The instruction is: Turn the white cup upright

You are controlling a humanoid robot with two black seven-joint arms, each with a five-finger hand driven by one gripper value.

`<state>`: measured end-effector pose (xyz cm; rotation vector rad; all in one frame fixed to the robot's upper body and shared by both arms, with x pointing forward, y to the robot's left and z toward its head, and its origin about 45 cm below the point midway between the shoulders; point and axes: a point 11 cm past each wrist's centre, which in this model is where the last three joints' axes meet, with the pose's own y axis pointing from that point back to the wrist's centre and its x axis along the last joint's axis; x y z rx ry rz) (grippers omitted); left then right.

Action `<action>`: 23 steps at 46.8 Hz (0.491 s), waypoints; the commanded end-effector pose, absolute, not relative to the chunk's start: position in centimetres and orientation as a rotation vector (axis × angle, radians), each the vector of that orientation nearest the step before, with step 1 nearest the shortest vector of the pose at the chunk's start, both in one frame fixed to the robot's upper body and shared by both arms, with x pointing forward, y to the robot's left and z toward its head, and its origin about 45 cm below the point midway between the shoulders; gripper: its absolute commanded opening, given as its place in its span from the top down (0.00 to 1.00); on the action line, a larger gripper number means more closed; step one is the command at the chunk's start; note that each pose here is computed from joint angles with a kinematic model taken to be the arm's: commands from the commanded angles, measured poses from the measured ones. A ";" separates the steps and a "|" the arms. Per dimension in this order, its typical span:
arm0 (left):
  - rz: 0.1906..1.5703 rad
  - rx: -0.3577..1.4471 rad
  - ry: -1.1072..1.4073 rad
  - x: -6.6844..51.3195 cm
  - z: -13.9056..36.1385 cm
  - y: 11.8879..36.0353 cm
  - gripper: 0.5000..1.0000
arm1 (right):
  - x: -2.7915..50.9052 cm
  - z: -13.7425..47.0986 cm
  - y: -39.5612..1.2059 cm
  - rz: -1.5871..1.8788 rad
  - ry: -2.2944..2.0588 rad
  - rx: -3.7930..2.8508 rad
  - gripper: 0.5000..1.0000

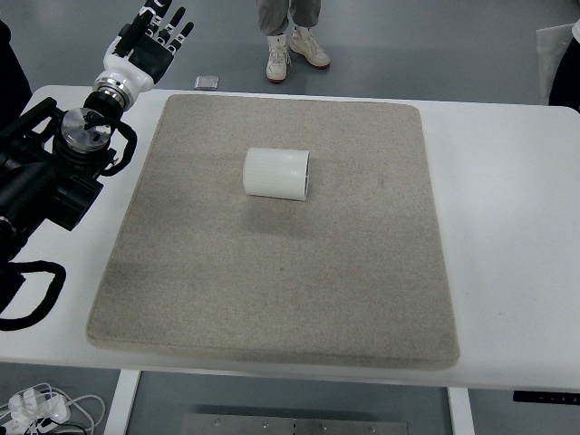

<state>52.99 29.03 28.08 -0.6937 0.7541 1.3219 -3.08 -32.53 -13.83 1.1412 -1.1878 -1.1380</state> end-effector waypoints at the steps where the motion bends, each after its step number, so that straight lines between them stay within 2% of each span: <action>1: 1.322 -0.695 0.754 53.0 28.1 29.0 0.01 | -3.1 -13.8 -32.5 -1.138 -1.187 1.141 0.10; 23: 1.320 -0.707 0.753 53.1 28.5 29.2 0.01 | -3.1 -13.8 -32.5 -1.138 -1.189 1.141 0.10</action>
